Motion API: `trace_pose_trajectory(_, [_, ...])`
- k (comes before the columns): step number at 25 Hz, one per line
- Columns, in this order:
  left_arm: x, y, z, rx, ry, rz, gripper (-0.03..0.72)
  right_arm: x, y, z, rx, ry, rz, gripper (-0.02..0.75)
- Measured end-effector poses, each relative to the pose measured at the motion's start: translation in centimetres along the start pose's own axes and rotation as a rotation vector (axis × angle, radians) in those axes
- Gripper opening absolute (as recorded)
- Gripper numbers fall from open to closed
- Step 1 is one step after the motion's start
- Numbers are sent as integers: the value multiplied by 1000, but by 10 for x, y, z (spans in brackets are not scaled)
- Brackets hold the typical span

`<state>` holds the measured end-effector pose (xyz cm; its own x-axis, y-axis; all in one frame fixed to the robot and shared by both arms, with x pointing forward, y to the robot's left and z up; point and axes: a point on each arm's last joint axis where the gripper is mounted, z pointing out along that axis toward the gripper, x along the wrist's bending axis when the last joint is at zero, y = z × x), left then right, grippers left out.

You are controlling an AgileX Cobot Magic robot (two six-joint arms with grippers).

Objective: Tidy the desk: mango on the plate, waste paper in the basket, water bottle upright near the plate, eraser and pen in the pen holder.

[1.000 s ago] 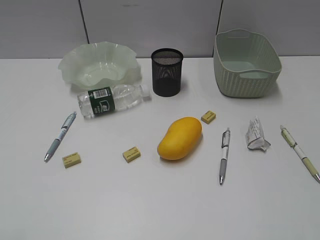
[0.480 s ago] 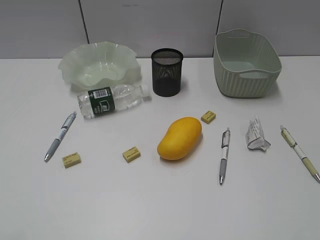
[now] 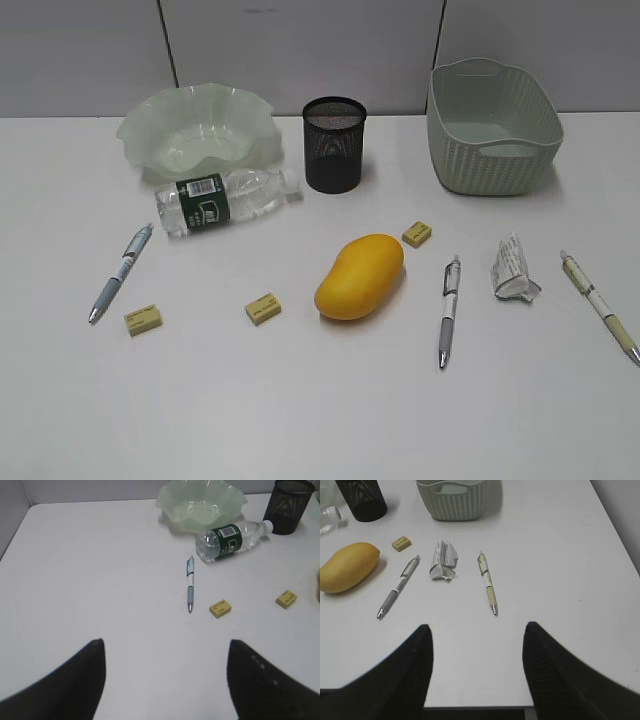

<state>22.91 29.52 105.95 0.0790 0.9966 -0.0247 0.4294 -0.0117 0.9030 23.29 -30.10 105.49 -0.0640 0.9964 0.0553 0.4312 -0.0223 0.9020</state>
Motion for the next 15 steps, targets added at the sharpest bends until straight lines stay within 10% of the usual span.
trace_pose_trajectory(15, [1, 37, 18, 126, 0, -10, 571, 0, 0, 0, 0, 0, 0, 458])
